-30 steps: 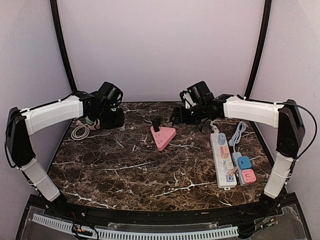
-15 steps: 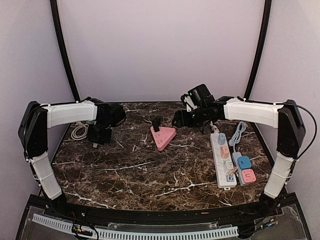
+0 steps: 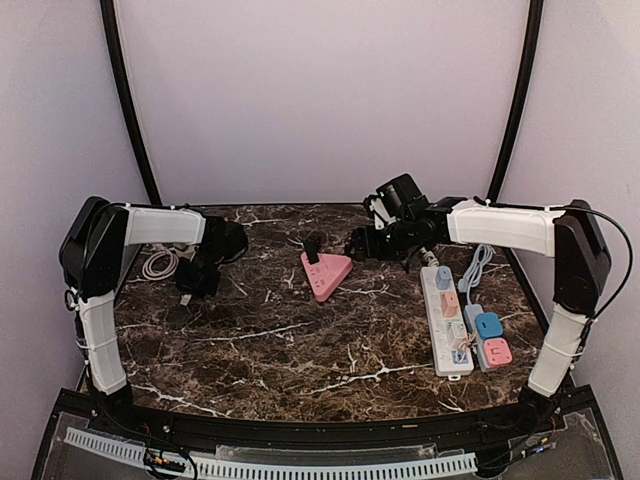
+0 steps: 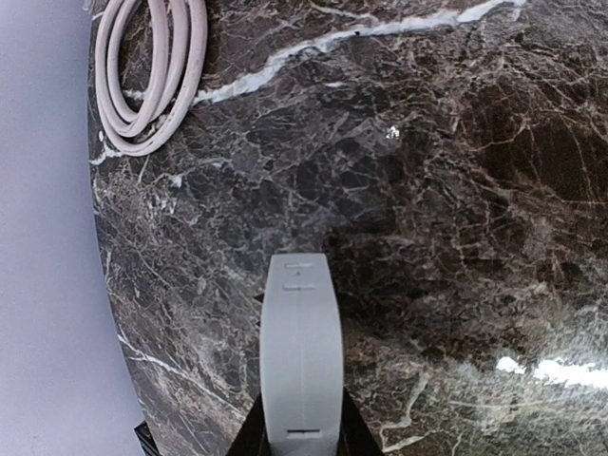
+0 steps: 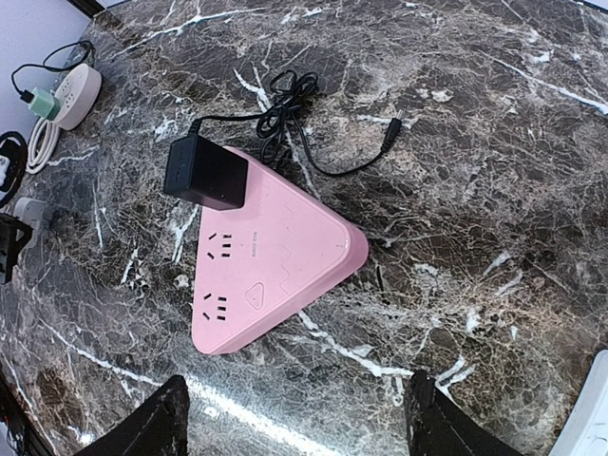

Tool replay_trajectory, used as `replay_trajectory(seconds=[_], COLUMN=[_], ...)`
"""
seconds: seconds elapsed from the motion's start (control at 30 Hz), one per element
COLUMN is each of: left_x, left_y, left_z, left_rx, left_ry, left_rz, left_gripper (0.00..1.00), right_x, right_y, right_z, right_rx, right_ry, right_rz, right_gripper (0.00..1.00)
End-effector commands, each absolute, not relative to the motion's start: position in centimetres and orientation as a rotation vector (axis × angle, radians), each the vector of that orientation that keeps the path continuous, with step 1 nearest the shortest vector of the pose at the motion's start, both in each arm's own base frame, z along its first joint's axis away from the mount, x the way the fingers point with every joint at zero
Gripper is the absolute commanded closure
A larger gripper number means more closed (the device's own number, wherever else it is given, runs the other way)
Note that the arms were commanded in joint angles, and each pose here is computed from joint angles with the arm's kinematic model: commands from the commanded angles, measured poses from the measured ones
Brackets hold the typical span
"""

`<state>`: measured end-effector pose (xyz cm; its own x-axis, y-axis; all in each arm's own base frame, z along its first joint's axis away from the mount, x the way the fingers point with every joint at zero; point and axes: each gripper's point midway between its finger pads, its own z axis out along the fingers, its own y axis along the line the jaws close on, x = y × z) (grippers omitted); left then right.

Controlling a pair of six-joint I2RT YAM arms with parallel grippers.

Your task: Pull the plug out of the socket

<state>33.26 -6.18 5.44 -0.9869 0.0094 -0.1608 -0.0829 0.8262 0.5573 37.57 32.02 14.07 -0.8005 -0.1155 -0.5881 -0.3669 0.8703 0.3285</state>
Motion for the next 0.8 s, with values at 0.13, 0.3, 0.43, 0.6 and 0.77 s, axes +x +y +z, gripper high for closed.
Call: replay_trajectory(seconds=[0.13, 0.3, 0.43, 0.6, 0.77], left_x=[33.8, 33.8, 34.0, 34.3, 34.6], left_y=[-6.9, -7.7, -8.6, -9.7, -11.0], left_z=[4.5, 4.3, 4.4, 5.0, 6.1], left_rx=[-0.019, -0.023, -0.029, -0.033, -0.041], left_ry=[2.893, 2.918, 2.937, 2.939, 2.943], left_rz=[0.820, 0.755, 0.673, 0.567, 0.440], left_gripper=[0.79, 0.67, 0.59, 0.52, 0.50], right_x=[37.7, 37.6, 37.7, 37.8, 37.9], right_y=[31.9, 32.0, 32.1, 32.2, 32.4], right_z=[14.9, 14.4, 14.2, 13.5, 12.8], right_rx=[-0.334, -0.337, -0.339, -0.341, -0.346], right_ry=[2.446, 2.456, 2.461, 2.476, 2.487], right_rz=[0.600, 0.599, 0.600, 0.598, 0.600], right_gripper=[0.26, 0.26, 0.26, 0.26, 0.25])
